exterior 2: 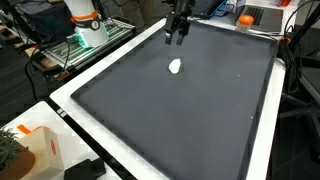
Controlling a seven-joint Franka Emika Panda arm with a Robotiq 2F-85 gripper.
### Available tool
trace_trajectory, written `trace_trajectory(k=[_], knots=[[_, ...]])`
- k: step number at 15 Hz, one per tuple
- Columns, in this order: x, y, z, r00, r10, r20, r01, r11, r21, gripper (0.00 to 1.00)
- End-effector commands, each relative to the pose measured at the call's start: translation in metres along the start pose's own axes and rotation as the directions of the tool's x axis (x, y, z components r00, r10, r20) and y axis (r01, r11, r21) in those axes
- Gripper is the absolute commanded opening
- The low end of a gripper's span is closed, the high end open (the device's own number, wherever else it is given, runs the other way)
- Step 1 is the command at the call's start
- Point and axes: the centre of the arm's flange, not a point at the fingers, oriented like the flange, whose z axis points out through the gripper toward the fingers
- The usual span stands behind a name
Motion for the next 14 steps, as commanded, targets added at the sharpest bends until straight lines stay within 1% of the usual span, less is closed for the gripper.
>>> trace_trajectory(k=[1, 4, 6, 10, 13, 14], knots=[[0.004, -0.003, 0.004, 1.0, -0.01, -0.006, 0.01, 1.0, -0.009, 1.0], [0.011, -0.008, 0.008, 1.0, -0.017, -0.008, 0.017, 1.0, -0.015, 1.0], [0.018, -0.017, 0.018, 1.0, -0.026, -0.004, 0.026, 1.0, -0.01, 1.0], [0.025, -0.027, 0.038, 0.998, -0.062, 0.006, 0.062, 0.997, -0.051, 1.0], [0.033, -0.036, 0.05, 0.995, -0.098, 0.013, 0.099, 0.993, -0.061, 1.0], [0.034, -0.038, 0.052, 0.994, -0.105, 0.018, 0.106, 0.992, -0.063, 0.94]])
